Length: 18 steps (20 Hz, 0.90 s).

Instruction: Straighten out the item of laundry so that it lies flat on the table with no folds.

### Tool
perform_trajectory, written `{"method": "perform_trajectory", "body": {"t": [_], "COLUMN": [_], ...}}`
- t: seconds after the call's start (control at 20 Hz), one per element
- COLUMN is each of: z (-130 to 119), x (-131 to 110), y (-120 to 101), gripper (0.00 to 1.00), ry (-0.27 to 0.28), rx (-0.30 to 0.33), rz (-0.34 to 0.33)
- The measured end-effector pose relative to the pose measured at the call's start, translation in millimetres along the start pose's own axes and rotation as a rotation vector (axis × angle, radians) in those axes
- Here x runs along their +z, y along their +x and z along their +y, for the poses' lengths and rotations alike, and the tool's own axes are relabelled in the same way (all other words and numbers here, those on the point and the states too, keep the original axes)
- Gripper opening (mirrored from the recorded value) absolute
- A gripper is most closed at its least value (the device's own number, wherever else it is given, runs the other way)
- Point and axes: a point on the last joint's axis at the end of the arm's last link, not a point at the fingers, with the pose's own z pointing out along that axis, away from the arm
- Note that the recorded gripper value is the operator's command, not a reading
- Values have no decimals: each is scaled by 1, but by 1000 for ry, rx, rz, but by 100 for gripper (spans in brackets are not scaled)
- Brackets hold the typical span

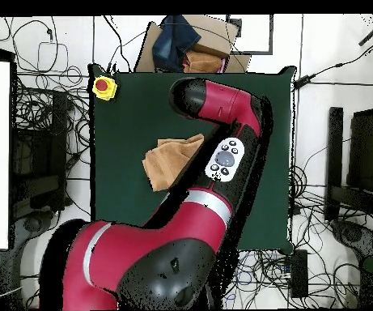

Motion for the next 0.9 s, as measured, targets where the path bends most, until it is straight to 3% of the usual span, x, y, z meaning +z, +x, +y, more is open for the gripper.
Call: {"method": "perform_trajectory", "body": {"t": [0.45, 0.65, 0.7, 0.75, 0.9], "z": [14, 16, 15, 14, 10], "x": [-10, -7, -4, 3, 12], "y": [23, 34, 39, 49, 60], "gripper": [100, 100, 100, 100, 100], "ry": [-1, 23, 42, 103, 179], "rx": [-30, -41, -50, -73, -95], "rz": [11, 48, 72, 133, 206]}}
